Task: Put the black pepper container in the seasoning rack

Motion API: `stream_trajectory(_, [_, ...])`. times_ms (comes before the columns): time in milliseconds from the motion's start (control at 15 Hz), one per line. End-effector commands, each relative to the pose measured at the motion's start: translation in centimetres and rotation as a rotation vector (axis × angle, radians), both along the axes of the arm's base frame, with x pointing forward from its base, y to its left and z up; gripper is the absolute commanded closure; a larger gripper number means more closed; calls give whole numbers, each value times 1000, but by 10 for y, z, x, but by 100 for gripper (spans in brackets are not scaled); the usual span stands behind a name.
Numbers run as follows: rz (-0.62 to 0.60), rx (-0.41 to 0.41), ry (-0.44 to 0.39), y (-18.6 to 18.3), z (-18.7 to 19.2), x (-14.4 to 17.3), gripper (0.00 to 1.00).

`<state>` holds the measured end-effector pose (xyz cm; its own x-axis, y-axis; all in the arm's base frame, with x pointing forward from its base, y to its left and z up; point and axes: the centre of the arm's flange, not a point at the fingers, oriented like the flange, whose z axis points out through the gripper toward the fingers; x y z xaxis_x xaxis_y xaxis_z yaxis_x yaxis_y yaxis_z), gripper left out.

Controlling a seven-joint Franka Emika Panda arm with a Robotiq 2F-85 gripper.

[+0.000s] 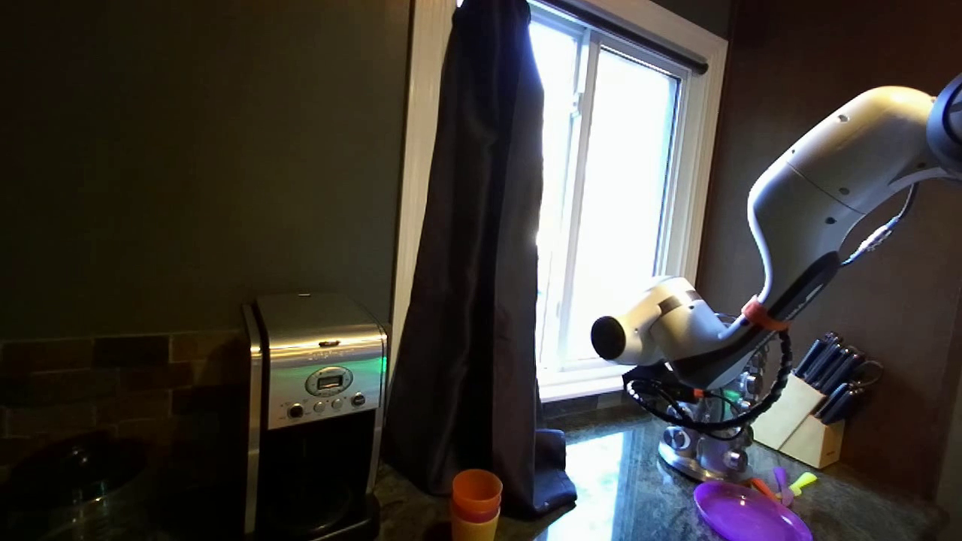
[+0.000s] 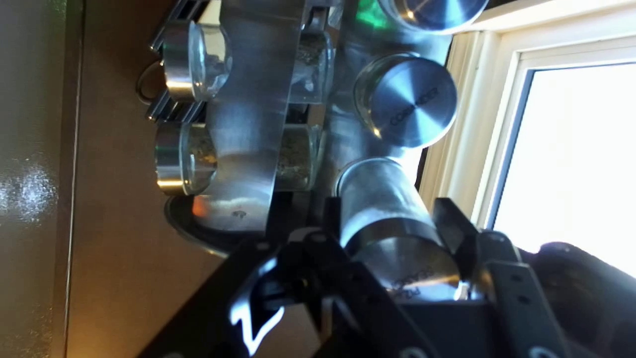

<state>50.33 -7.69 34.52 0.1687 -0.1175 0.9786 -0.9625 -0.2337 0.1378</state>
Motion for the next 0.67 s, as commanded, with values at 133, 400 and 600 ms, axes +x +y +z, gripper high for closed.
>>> stream_trajectory(133, [-104, 131, 55, -1, -11, -2, 76])
stream_trajectory(400, [-115, 158, 38, -2, -9, 0, 76])
stream_trajectory(600, [-126, 159, 16, -7, -10, -3, 76])
